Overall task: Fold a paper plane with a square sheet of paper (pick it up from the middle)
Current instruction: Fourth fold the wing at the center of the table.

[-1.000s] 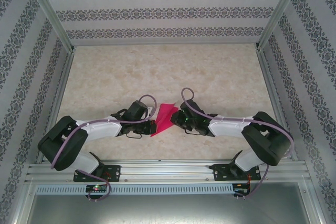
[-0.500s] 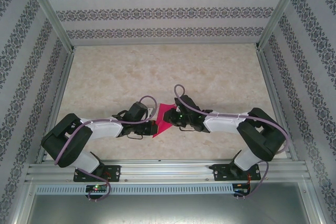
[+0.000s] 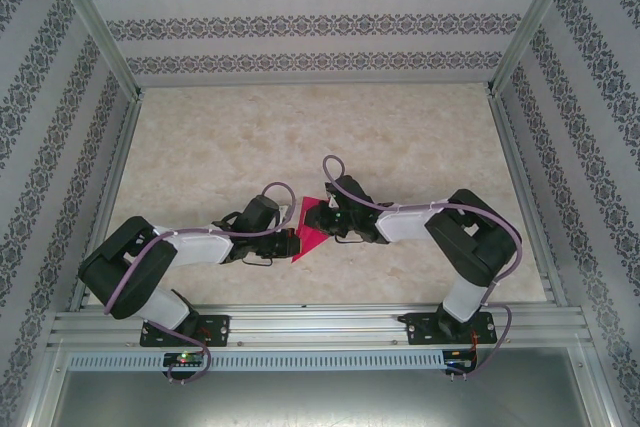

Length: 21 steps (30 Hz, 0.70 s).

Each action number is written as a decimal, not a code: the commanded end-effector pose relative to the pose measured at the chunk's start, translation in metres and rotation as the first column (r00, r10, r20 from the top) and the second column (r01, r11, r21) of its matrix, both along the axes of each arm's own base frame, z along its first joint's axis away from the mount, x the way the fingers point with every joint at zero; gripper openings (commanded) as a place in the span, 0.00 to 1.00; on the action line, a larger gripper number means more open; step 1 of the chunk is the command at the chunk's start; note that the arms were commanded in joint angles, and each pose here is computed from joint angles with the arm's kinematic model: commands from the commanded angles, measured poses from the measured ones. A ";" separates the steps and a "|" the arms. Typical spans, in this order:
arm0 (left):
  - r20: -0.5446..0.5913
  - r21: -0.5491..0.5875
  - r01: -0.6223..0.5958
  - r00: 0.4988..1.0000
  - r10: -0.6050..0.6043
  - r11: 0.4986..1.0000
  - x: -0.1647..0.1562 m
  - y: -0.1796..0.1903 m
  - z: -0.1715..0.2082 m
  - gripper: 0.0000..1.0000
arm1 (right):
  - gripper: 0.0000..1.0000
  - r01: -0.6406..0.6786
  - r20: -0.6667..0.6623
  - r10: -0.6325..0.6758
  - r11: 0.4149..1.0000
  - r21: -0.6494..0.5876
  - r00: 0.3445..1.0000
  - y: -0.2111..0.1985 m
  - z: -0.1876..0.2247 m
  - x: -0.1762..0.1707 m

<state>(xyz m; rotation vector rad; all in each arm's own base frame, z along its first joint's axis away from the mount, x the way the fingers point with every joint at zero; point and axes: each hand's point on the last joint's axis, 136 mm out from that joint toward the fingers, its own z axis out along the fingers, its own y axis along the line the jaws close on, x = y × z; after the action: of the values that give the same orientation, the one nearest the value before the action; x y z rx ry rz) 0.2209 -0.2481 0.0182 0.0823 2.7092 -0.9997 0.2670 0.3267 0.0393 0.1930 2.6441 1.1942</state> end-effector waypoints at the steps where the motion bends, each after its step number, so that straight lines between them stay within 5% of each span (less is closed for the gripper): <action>1: -0.068 0.034 -0.053 0.996 0.055 0.998 -0.006 0.013 -0.020 0.00 | 0.18 -0.009 0.017 0.009 0.999 0.047 1.000 0.007 0.007 0.010; 21: -0.150 0.017 -0.132 0.980 0.133 0.991 -0.010 0.027 -0.034 0.03 | 0.21 -0.048 -0.017 0.050 0.995 0.086 0.999 0.015 -0.002 0.014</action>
<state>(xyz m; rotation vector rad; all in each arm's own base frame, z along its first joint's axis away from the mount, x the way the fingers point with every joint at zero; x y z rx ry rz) 0.2255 -0.2486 0.0169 -0.0679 2.6829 -1.1501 0.2754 0.3378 0.0352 0.1717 2.6380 1.2971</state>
